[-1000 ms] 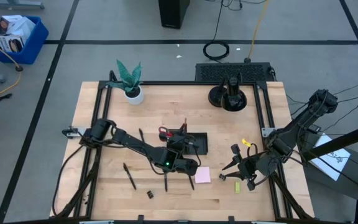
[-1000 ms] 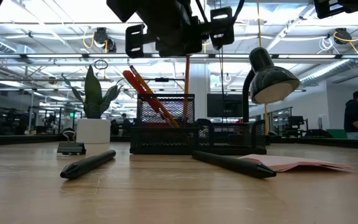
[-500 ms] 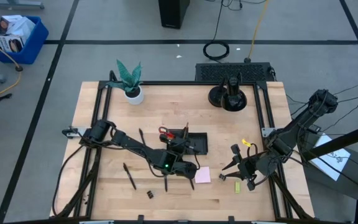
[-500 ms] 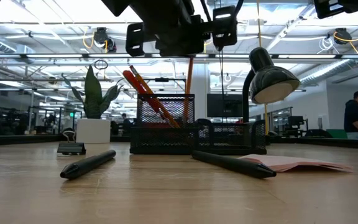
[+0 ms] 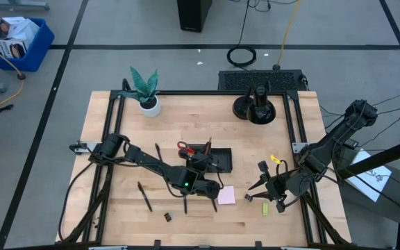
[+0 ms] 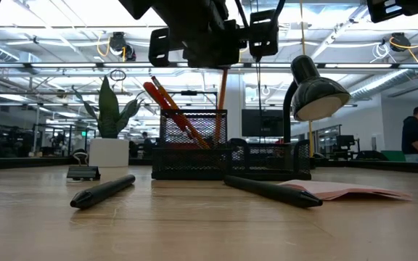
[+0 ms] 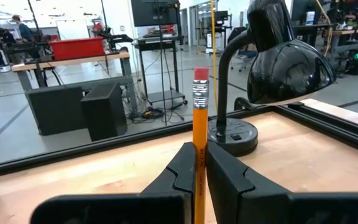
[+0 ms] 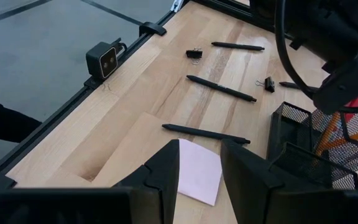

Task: Pick and place office supplies into organizer
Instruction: Put the orange pencil into the desk organizer, then put the top left black pen into the desk organizer

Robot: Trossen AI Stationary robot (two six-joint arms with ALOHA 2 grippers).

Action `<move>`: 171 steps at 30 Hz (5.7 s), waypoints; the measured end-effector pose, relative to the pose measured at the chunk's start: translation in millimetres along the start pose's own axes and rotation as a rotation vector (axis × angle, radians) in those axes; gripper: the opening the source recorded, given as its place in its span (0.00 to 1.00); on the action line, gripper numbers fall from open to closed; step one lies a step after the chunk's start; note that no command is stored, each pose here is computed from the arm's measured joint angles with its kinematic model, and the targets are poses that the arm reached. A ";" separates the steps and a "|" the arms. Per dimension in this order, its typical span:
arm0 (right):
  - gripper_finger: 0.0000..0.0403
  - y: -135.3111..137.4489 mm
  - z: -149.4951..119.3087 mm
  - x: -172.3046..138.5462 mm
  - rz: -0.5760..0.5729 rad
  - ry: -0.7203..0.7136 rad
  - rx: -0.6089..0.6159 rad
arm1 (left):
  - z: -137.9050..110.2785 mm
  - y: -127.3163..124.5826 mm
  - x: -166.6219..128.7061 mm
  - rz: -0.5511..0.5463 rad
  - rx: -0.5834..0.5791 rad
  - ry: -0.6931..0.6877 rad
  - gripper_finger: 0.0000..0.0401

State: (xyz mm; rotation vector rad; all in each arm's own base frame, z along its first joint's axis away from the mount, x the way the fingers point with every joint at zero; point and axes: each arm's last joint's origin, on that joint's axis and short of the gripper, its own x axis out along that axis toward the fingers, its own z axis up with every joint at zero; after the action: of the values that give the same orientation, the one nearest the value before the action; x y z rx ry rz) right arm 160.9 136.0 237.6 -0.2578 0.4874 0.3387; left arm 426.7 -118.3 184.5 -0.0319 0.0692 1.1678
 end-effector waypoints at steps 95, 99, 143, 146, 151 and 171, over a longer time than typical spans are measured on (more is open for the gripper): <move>0.28 2.0 -26.7 8.1 -0.001 0.029 0.003 | -19.7 -6.3 -1.7 0.011 0.052 -0.019 0.22; 0.28 2.0 -26.7 8.1 -0.001 0.029 0.003 | -19.7 -6.6 -1.9 0.008 0.051 -0.016 0.22; 0.28 -16.3 12.7 -41.1 -0.018 -0.404 -0.030 | 158.4 20.3 -187.7 -0.319 0.391 -0.139 0.22; 0.28 -18.4 13.9 -46.5 -0.031 -0.427 -0.073 | 161.2 48.0 -181.7 -0.345 0.364 -0.118 0.22; 0.28 -20.7 14.8 -51.5 -0.060 -0.446 -0.158 | 158.9 84.3 -164.4 -0.370 0.319 0.089 0.22; 0.28 -25.5 15.9 -58.1 -0.138 -0.459 -0.132 | 128.7 196.4 -112.0 -0.263 0.186 0.305 0.22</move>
State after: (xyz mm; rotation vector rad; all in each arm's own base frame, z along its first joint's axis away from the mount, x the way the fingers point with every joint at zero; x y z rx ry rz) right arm 128.9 103.0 284.1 -0.3293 -0.0058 0.2844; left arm 207.2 -136.2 323.0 -0.0523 0.4306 0.8825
